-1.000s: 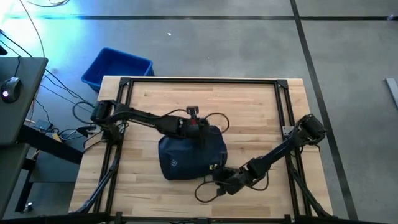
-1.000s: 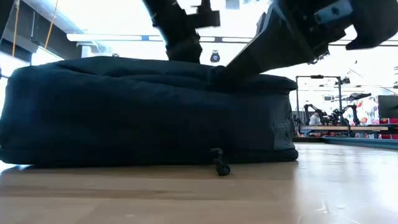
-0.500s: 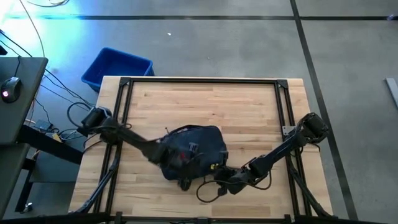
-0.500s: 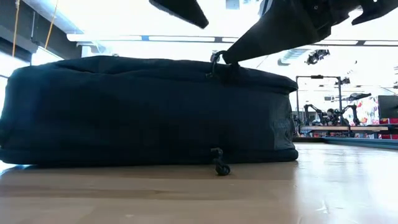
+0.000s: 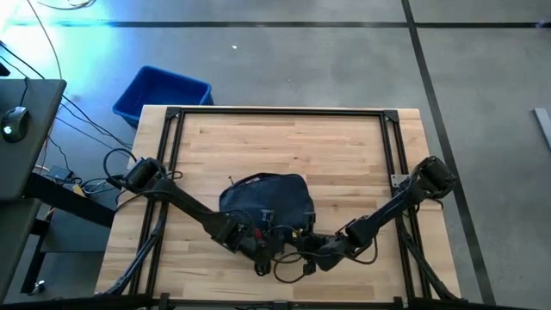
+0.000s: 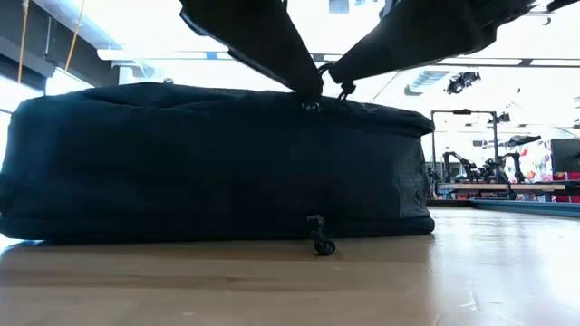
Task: Unpack backpack
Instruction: Open the black backpack on the table, then remove the blue medicine kit from the black backpack
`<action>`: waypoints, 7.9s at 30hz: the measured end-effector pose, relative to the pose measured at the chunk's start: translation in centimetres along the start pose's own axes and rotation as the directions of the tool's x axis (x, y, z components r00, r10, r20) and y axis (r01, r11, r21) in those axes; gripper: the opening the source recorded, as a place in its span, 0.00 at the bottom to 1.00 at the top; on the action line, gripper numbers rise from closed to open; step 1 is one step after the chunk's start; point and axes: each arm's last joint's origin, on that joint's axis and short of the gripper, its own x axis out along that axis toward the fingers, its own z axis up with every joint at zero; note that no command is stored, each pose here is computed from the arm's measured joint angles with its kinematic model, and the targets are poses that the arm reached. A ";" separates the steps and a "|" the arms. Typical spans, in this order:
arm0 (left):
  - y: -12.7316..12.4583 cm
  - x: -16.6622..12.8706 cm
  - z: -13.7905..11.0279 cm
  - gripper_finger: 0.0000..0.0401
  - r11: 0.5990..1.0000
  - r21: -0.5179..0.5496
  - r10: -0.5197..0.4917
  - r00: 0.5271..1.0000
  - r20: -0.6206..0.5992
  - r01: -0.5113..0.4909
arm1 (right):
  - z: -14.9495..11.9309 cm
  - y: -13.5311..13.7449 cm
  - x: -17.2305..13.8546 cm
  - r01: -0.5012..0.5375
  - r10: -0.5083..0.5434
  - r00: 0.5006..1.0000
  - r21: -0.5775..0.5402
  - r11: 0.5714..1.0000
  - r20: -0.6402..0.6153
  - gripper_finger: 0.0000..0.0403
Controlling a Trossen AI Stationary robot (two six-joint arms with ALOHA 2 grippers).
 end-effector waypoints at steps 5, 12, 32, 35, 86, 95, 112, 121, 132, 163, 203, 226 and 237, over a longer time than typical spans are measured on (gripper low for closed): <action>-0.4 0.5 -0.1 0.42 0.997 -0.053 0.060 0.998 0.030 -0.059 | 0.0 0.5 -0.4 0.008 -0.009 1.000 0.011 1.000 0.017 0.00; -1.3 0.9 0.0 0.28 0.995 -0.082 0.056 0.996 0.073 -0.050 | 0.1 0.6 -0.5 0.005 -0.006 1.000 0.050 0.999 0.022 0.00; -3.4 -0.8 -1.8 0.00 0.985 -0.031 0.172 0.985 0.030 -0.171 | -1.6 0.4 1.4 0.049 -0.078 0.993 -0.292 0.955 -0.090 0.52; -3.5 -0.8 -1.8 0.00 0.984 -0.030 0.174 0.984 0.031 -0.173 | -2.0 0.4 2.6 0.048 -0.080 0.994 -0.336 0.941 -0.081 0.54; -7.9 -11.5 -6.3 0.46 0.915 0.005 0.402 0.912 -0.076 -0.403 | 2.8 3.1 -1.2 0.019 -0.007 0.998 -0.224 0.974 0.055 0.61; -11.3 -10.7 -0.3 0.46 0.986 0.162 -0.002 0.986 0.164 -0.025 | 2.2 2.7 -0.9 0.016 -0.015 1.000 -0.169 0.986 0.007 0.55; -13.9 -3.3 -0.9 0.46 0.880 0.466 -0.177 0.973 0.148 0.089 | 1.3 2.6 -0.9 0.017 -0.025 0.998 -0.122 0.992 -0.064 0.53; -13.7 -2.7 -1.3 0.44 0.886 0.423 0.094 0.968 0.235 -0.189 | 1.3 2.6 -0.9 0.020 -0.029 0.997 -0.118 0.993 -0.069 0.53; -11.9 -2.8 -0.1 0.02 0.878 0.205 0.371 0.886 0.279 -0.432 | 1.6 3.2 -4.1 0.264 -0.262 0.965 -0.181 0.948 0.035 0.53; 8.9 -3.3 -6.8 0.05 0.422 -0.206 0.863 0.461 -0.207 -0.883 | 0.1 4.6 -2.3 0.089 -0.096 0.994 -0.116 0.989 -0.054 0.53; 5.5 -8.2 -6.4 0.20 0.646 -0.343 0.648 0.728 -0.224 -0.682 | -0.8 2.7 2.5 0.163 -0.202 0.978 -0.402 0.901 -0.058 0.76; 4.0 -3.8 -12.1 0.19 0.706 -0.420 0.526 0.820 -0.226 -0.570 | 0.0 2.2 4.3 0.061 -0.069 0.998 -0.391 0.918 -0.006 0.65; 4.0 -3.7 -12.0 0.19 0.712 -0.422 0.519 0.825 -0.224 -0.562 | 4.7 2.2 2.8 0.064 -0.037 0.994 -0.277 0.959 0.101 0.61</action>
